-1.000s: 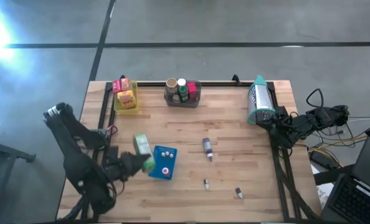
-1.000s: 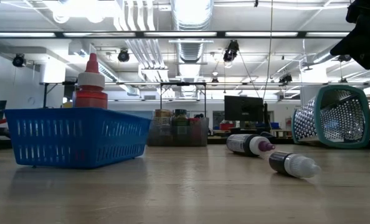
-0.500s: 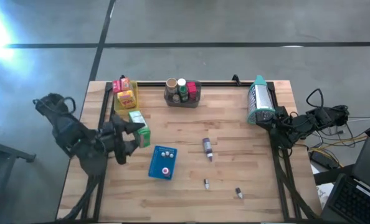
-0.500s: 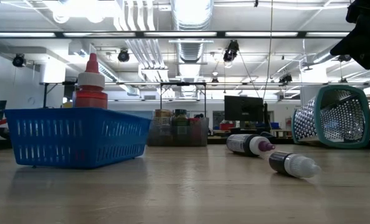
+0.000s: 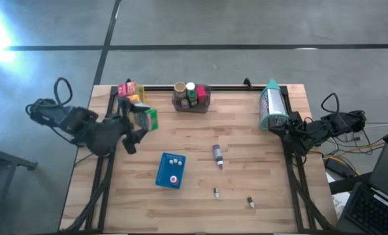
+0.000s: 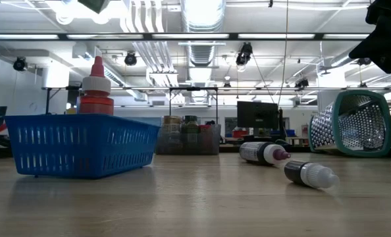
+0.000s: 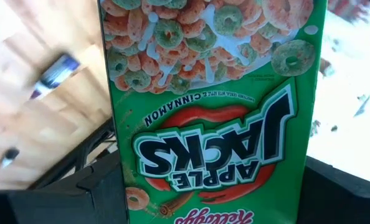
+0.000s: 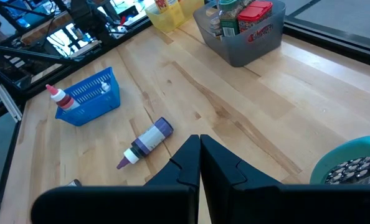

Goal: Pick & Place Kitchen Items
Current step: Put the green cereal box into the yellow bin

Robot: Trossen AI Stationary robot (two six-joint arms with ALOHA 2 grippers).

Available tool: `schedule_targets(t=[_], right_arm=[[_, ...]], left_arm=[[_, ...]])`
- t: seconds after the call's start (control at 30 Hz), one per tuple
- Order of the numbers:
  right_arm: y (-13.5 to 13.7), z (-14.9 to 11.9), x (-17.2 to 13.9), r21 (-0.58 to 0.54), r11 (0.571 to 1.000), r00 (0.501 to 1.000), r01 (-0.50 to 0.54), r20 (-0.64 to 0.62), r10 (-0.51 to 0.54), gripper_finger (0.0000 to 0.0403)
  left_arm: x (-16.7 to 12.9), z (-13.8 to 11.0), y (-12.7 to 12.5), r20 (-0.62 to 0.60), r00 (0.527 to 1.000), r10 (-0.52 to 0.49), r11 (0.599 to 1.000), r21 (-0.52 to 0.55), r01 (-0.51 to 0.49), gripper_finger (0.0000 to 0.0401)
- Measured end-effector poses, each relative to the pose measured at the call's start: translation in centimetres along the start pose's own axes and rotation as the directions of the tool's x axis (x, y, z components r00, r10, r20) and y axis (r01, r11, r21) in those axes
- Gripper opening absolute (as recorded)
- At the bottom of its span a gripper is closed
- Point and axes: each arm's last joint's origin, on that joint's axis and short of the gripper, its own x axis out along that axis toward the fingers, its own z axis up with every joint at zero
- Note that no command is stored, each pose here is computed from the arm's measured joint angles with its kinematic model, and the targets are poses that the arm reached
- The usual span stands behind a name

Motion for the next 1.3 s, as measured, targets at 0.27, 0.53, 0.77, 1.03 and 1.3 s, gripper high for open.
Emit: schedule_targets(t=[0.27,0.53,0.77,1.03,1.3], right_arm=[[0.0,0.0,0.0,0.0,1.0,1.0,0.0,0.0,0.0,0.0008],[0.0,0.0,0.0,0.0,1.0,1.0,0.0,0.0,0.0,0.0008],[0.0,0.0,0.0,0.0,1.0,1.0,0.0,0.0,0.0,0.0008],[0.0,0.0,0.0,0.0,1.0,1.0,0.0,0.0,0.0,0.0008],[0.0,0.0,0.0,0.0,1.0,1.0,0.0,0.0,0.0,0.0008]], left_arm=[[3.8,1.0,-2.1,0.021,0.996,0.084,0.993,-0.082,-0.082,0.0332],[10.1,2.2,-2.8,-0.336,0.929,0.155,0.988,0.039,-0.15,0.0332],[15.1,4.4,0.0,-0.562,0.814,0.144,0.964,-0.108,-0.244,0.0332],[17.0,6.7,1.7,-0.574,0.813,0.097,0.956,-0.175,-0.237,0.0332],[18.0,9.2,3.5,-0.493,0.858,0.143,0.904,-0.288,-0.316,0.0333]])
